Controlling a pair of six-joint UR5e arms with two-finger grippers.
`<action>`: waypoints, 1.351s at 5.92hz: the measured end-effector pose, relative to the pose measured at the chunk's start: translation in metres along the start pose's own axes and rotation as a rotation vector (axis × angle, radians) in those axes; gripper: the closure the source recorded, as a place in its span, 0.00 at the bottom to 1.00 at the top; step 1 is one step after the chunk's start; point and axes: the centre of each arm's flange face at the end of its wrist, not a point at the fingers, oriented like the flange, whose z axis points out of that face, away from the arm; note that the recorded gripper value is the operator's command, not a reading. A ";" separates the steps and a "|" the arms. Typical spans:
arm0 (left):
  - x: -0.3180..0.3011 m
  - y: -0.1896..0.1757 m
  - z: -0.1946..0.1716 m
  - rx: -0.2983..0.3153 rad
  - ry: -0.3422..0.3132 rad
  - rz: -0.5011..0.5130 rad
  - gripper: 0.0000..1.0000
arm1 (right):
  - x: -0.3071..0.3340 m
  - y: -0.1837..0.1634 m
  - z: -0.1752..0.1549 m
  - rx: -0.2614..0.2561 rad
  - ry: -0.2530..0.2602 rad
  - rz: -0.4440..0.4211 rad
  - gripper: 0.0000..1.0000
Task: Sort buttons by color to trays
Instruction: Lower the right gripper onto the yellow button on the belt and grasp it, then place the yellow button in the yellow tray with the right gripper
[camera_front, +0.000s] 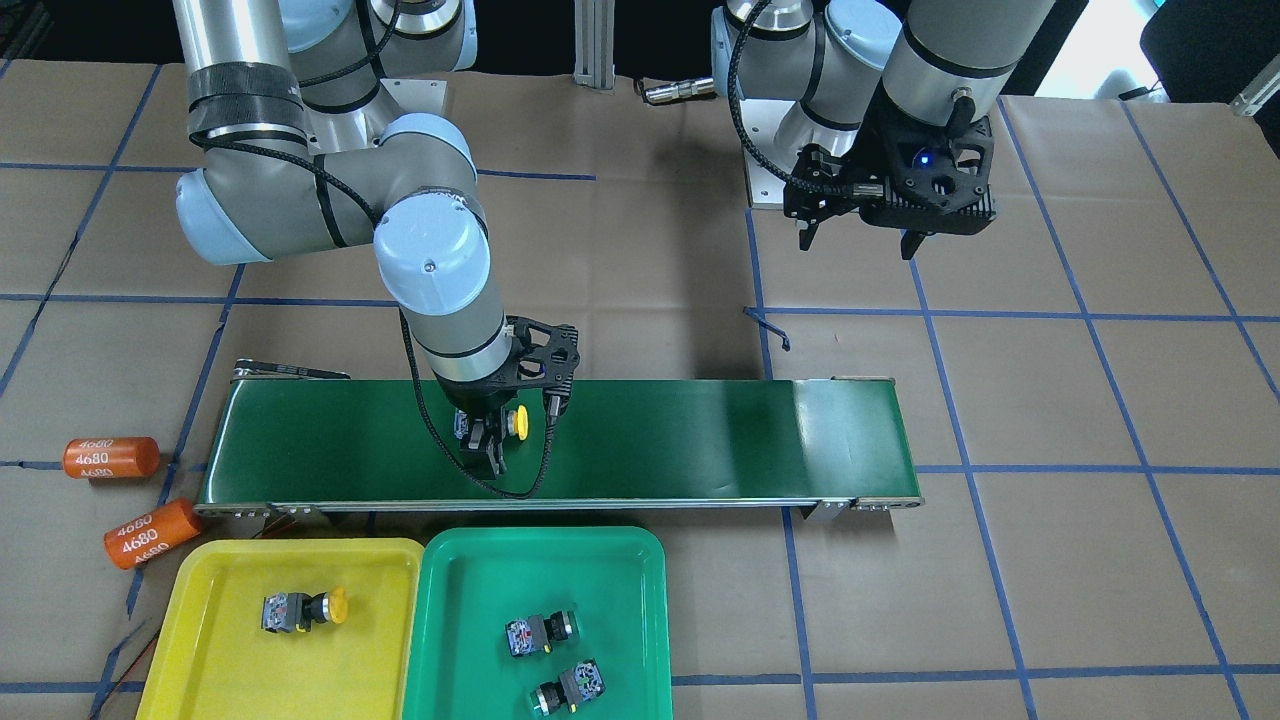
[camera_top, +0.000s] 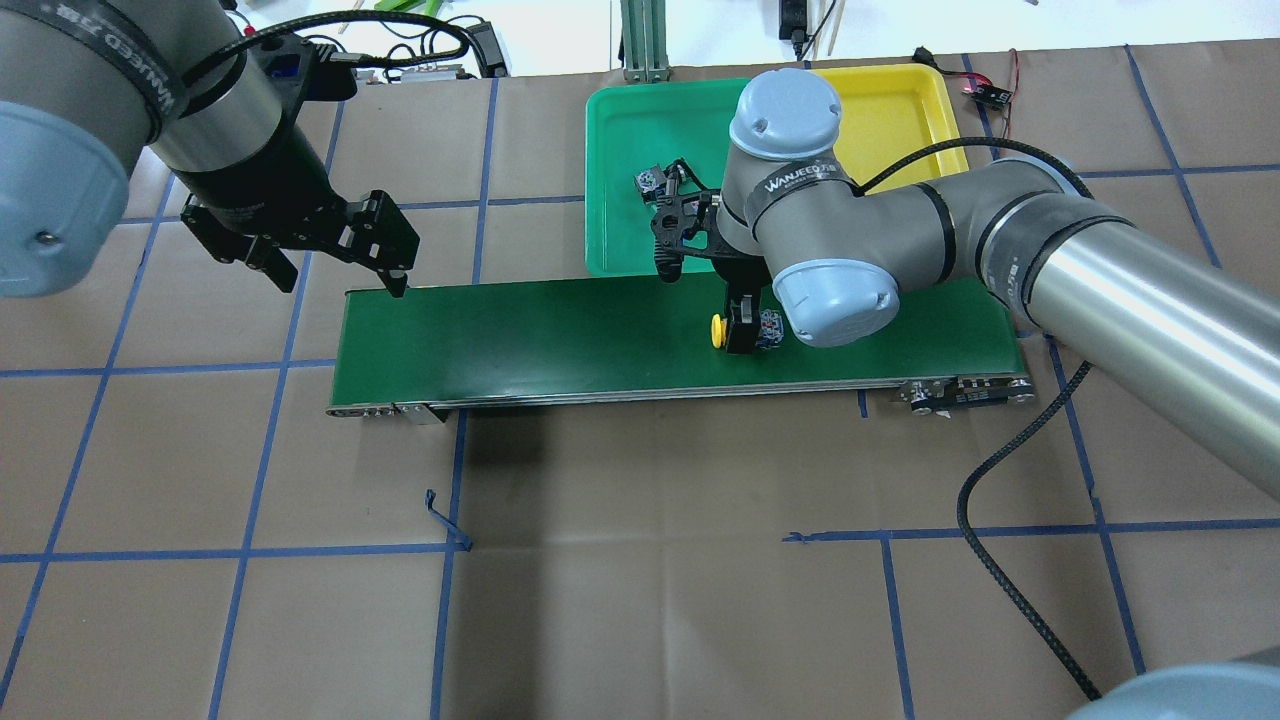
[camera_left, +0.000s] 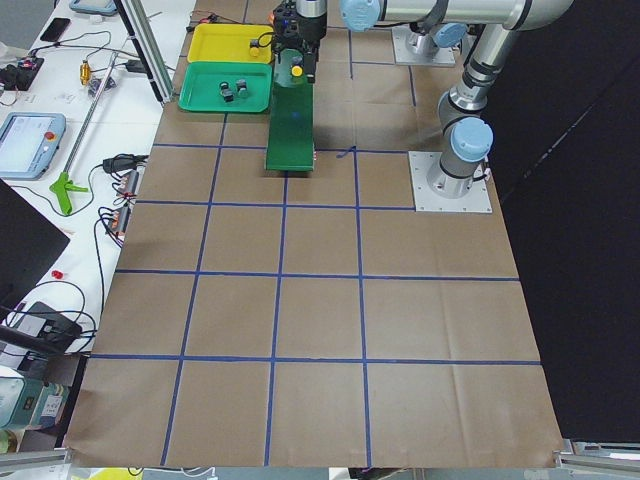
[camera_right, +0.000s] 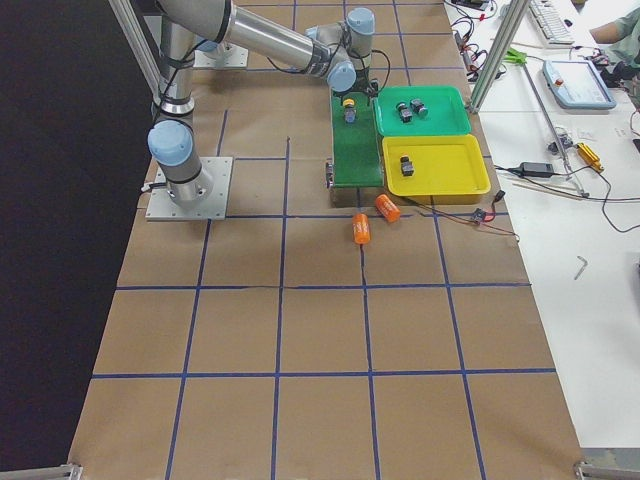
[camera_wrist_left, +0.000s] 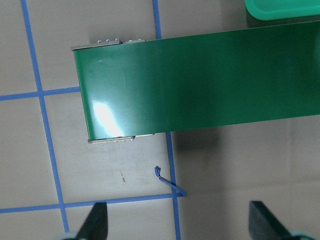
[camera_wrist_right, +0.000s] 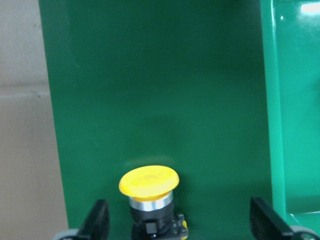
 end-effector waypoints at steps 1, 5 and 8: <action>0.000 0.000 0.000 0.000 0.000 -0.001 0.01 | 0.001 0.017 0.005 -0.015 -0.010 -0.022 0.53; 0.000 0.000 0.000 0.000 0.001 0.000 0.01 | 0.009 0.069 -0.005 -0.144 0.006 -0.071 0.92; 0.000 -0.001 -0.001 0.004 0.003 0.000 0.01 | 0.043 0.110 -0.061 -0.156 0.116 -0.155 0.91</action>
